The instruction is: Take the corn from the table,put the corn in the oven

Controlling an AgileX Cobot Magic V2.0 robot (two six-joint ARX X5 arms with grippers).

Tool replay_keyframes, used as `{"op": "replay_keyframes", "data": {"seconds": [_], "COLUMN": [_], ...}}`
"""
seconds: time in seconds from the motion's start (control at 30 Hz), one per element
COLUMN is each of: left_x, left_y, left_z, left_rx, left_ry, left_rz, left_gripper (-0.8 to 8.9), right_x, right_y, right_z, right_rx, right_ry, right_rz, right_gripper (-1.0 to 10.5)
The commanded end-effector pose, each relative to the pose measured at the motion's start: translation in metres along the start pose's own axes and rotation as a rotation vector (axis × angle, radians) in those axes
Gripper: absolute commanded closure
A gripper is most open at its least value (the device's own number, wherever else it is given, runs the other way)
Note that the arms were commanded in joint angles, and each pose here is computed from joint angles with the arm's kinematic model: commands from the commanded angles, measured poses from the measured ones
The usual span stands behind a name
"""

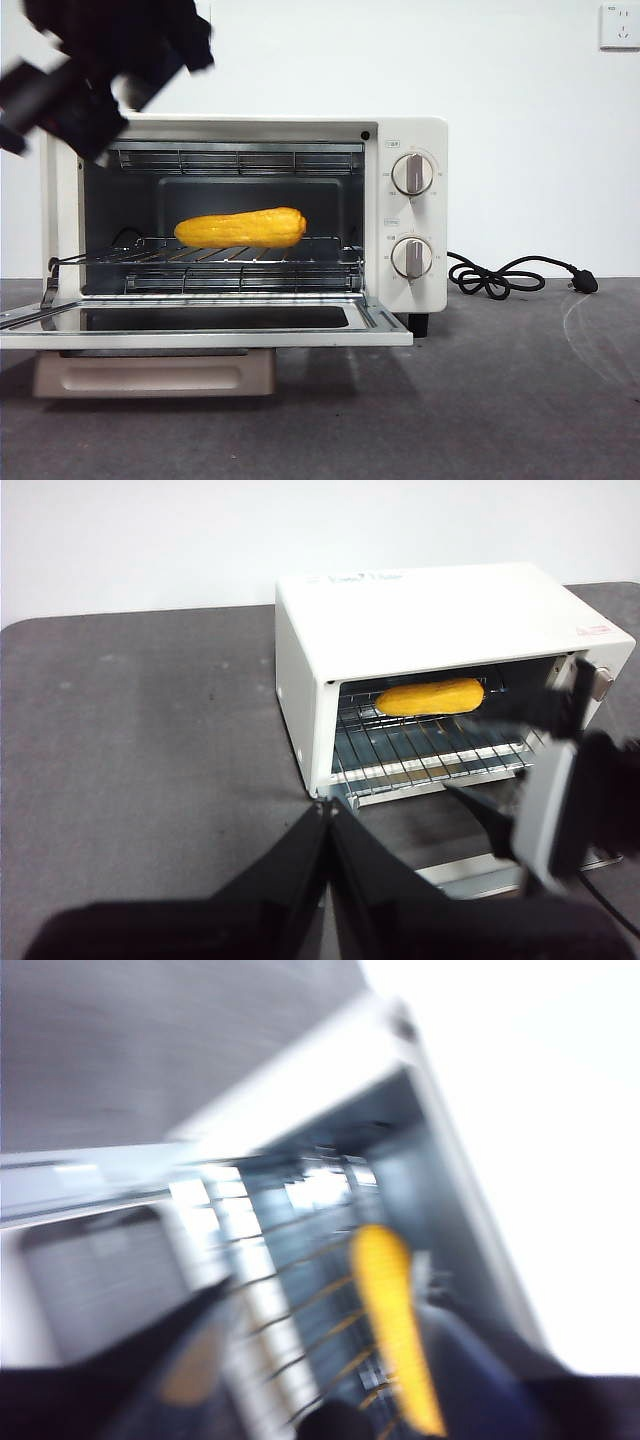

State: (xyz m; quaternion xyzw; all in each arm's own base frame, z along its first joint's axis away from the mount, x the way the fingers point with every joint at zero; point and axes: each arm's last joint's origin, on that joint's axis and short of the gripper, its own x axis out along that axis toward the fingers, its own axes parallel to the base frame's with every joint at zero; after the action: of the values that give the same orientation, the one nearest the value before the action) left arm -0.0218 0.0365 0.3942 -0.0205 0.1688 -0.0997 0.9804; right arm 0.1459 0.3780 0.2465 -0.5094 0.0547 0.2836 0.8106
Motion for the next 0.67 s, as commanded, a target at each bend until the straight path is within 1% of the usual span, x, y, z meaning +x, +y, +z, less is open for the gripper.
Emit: {"op": "replay_keyframes", "data": {"seconds": [0.03,0.13,0.2,0.3,0.4,0.43,0.5,0.57,0.67], "left_x": [0.005,0.012,0.017,0.029,0.042,0.047,0.053,0.059,0.067], "left_y": [-0.001,-0.005,-0.009,-0.018,-0.031,-0.037,-0.047,-0.060,-0.082], "left_z": [0.004,0.008,0.011,0.017,0.022,0.023,0.024,0.025,0.027], "left_rx": [0.011,0.036,0.056,0.099,0.173,0.213,0.268,0.339,0.440], "left_ry": [-0.006,0.014,0.029,0.066,0.121,0.145,0.183,0.220,0.261], "left_rz": [0.001,-0.032,-0.060,-0.109,-0.172,-0.213,-0.298,-0.414,-0.639], "left_gripper": [8.20,8.20,8.20,8.20,8.21,8.21,8.21,8.22,8.22], "right_x": [-0.019,-0.042,-0.055,-0.077,-0.097,-0.105,-0.116,-0.128,-0.146], "right_y": [0.003,0.004,0.001,-0.009,-0.025,-0.032,-0.044,-0.059,-0.084], "right_z": [0.004,0.006,0.004,0.000,-0.008,-0.011,-0.017,-0.023,-0.032], "right_rx": [0.045,0.055,0.056,0.089,0.159,0.192,0.230,0.263,0.320], "right_ry": [-0.002,0.005,0.007,0.006,-0.002,-0.007,-0.013,-0.024,-0.063], "right_rz": [0.040,0.100,0.150,0.255,0.386,0.432,0.465,0.462,0.432], "right_gripper": [9.6,9.6,9.6,9.6,9.6,9.6,9.6,9.6,9.6]}}
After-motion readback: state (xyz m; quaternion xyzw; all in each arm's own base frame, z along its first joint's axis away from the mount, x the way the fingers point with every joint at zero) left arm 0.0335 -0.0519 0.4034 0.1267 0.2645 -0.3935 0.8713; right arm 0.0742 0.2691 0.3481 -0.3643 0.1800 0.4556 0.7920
